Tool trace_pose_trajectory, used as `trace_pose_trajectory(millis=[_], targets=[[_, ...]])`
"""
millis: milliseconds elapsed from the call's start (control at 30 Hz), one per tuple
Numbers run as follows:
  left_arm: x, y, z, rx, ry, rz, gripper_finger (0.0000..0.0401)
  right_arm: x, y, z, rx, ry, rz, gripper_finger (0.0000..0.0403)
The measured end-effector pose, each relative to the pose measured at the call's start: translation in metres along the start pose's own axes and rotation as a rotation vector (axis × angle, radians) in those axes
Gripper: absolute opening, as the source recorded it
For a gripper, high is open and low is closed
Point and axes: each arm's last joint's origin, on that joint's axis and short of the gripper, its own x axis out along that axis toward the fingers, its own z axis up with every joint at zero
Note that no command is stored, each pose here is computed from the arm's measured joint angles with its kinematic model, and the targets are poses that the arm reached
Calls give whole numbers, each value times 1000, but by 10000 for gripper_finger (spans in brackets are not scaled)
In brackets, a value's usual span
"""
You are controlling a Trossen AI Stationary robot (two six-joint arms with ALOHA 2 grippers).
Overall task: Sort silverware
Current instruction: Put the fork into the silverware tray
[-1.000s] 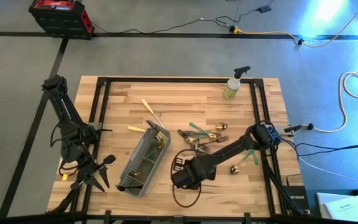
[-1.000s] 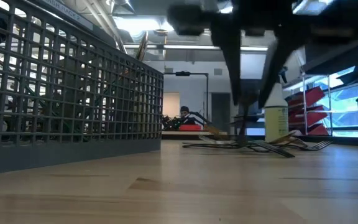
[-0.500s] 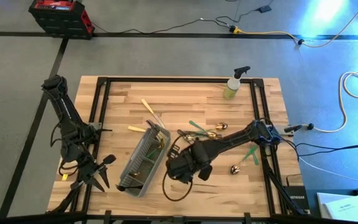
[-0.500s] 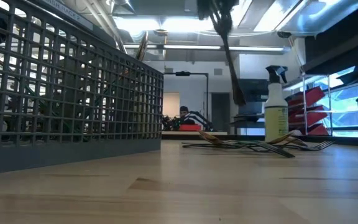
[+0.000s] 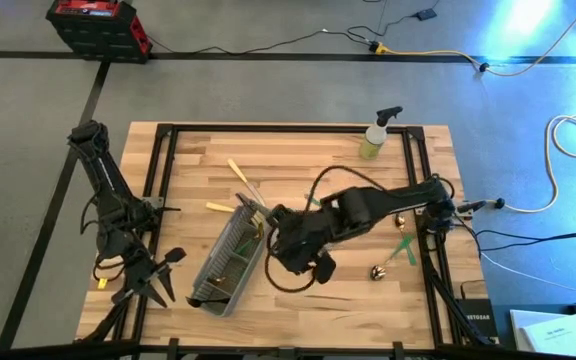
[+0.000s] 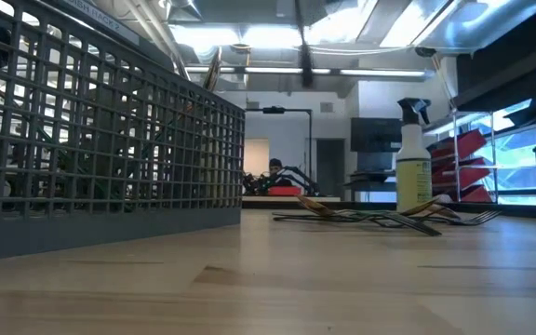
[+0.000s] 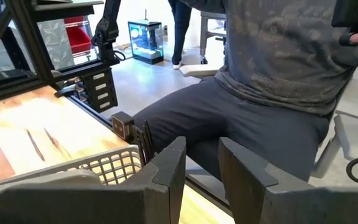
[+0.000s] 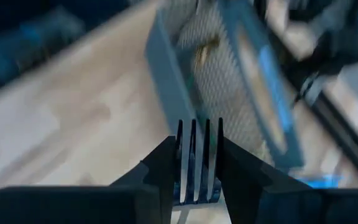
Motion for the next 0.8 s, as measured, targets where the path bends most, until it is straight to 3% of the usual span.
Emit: trace_pose_trajectory(millis=[200,300,633,800], targets=[[-4,1,3,-5,-29,5,82,-4,-7,30,-50,-422,103,85],[-7,2,8,-16,-72,10,82,-5,-9,38,-87,-536,128,85],[-22,7,28,63,-183,69,82,6,-16,50,-171,-666,66,85],[-24,9,28,79,-175,136,82,46,-21,52,-52,-658,37,85]])
